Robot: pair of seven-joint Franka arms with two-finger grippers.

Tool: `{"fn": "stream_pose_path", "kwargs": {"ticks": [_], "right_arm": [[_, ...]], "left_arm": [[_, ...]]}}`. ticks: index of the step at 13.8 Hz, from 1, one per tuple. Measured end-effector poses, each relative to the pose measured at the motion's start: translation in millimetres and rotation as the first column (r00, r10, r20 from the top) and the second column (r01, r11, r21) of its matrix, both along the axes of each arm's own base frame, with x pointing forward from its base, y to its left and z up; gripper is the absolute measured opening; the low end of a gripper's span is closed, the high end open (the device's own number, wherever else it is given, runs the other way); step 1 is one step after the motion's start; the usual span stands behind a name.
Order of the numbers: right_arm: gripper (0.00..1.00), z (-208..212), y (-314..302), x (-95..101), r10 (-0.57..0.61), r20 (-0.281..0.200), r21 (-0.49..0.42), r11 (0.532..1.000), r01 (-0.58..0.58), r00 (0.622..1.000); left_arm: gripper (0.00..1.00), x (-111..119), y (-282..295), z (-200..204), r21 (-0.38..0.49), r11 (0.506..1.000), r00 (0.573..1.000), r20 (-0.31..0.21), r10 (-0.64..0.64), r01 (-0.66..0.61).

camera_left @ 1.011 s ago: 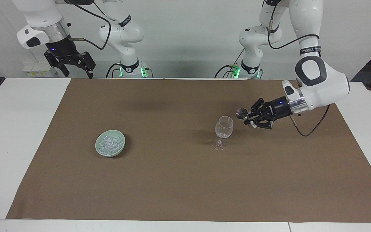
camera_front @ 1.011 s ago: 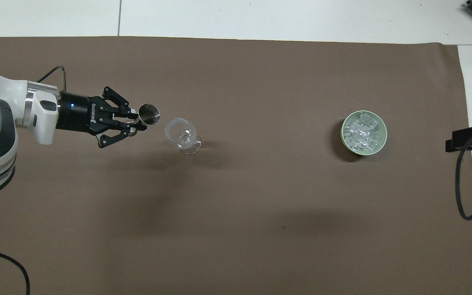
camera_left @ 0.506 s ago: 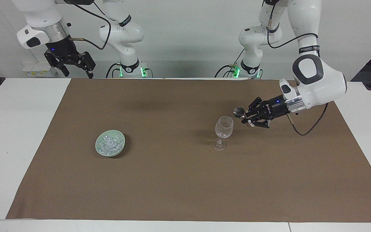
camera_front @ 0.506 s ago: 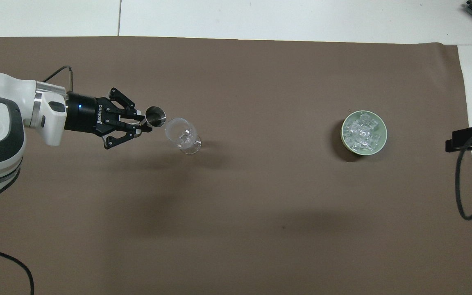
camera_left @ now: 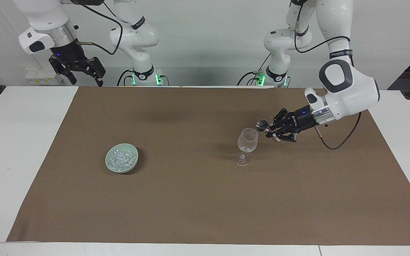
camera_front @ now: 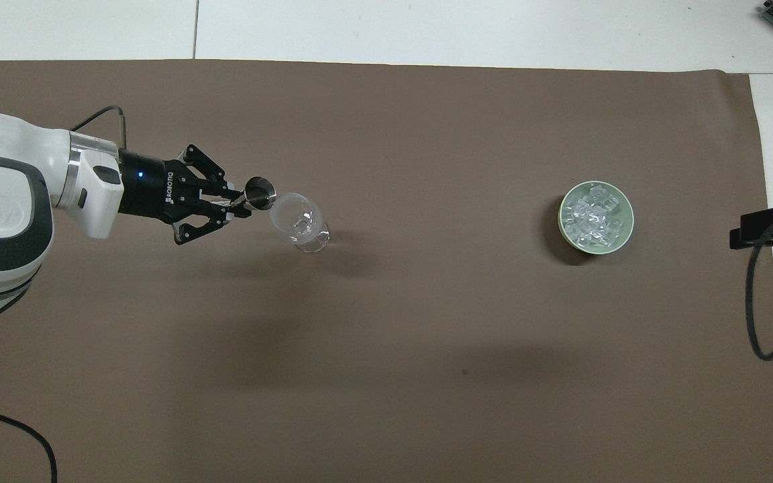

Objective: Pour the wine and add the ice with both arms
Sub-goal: 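Tilt the silver cup over the wine glass with the left gripper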

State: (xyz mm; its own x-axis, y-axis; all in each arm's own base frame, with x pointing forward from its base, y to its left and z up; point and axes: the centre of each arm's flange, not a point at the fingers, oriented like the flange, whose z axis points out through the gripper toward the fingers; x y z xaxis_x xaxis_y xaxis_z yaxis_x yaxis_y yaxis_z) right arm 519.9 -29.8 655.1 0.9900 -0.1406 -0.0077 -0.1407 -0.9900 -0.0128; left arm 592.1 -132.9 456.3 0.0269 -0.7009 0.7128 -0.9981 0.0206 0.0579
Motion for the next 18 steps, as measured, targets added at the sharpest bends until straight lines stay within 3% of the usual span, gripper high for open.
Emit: {"fn": "stream_pose_path", "kwargs": {"ticks": [18], "right_arm": [[1.0, 0, 0, 0.0, 0.0, 0.0, 0.0, 1.0, 0.0, 1.0]], "left_arm": [[0.21, 0, -27, 25, 0.22, 0.975, 1.0, 0.003, 0.019, -0.019]]}}
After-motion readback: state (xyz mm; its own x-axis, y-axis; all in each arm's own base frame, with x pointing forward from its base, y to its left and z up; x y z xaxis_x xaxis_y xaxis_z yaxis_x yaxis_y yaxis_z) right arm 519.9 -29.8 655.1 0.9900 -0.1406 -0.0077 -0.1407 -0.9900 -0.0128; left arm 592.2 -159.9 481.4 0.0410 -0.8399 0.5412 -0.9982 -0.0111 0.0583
